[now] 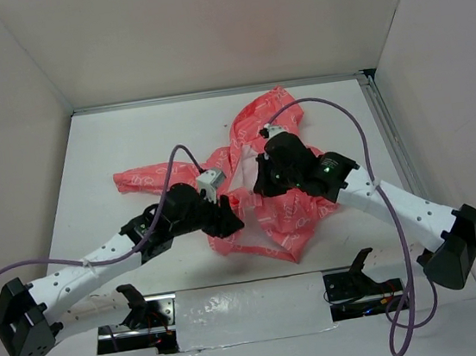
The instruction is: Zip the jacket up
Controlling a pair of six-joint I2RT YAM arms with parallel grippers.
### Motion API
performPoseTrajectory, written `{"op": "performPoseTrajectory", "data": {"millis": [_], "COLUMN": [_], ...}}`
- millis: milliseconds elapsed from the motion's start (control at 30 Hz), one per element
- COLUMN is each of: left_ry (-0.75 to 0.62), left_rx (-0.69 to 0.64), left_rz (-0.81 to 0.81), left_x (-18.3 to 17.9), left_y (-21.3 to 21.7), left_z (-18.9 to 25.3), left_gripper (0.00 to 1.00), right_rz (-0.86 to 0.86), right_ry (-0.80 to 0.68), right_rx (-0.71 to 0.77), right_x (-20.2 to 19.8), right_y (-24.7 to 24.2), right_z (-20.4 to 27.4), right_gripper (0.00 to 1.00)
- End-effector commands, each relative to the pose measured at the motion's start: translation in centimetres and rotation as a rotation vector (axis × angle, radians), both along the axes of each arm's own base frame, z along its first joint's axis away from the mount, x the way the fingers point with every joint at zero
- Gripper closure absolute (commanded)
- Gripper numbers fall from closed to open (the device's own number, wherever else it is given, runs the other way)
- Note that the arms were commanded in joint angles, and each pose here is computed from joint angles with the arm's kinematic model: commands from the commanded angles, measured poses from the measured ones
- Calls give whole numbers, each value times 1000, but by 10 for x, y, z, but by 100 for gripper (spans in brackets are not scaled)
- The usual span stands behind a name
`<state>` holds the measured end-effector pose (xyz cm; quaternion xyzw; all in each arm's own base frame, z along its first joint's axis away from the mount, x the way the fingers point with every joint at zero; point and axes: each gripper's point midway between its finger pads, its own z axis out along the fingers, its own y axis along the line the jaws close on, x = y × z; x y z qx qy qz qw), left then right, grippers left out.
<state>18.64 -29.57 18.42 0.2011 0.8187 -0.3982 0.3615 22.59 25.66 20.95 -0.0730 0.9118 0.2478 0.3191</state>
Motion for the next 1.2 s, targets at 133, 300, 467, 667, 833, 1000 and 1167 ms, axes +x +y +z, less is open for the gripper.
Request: {"op": "performPoseTrajectory", "data": {"millis": [133, 300, 467, 667, 833, 1000, 1167], "left_ry": [21, -184, -433, -619, -680, -820, -874], "left_rx": [185, 233, 323, 406, 342, 241, 170], "left_rz": [47, 161, 256, 359, 358, 226, 136], "left_x": [-8, 32, 63, 89, 84, 63, 49], "left_y": [23, 19, 9, 9, 6, -7, -15], "left_z": [-21, 10, 33, 48, 65, 79, 83], "left_gripper": [1, 1, 1, 1, 2, 2, 2], "right_rz": [-25, 13, 24, 47, 13, 28, 42], "right_ry": [-96, -70, -49, -29, -12, 11, 3], "right_rx": [55, 51, 44, 65, 61, 85, 118], "right_x": [0, -8, -4, -6, 3, 5, 4], "right_y": [-17, -16, -12, -8, -15, -10, -8], "right_z": [28, 32, 41, 46, 42, 41, 48], "right_gripper": [100, 100, 100, 100, 100, 100, 100]}}
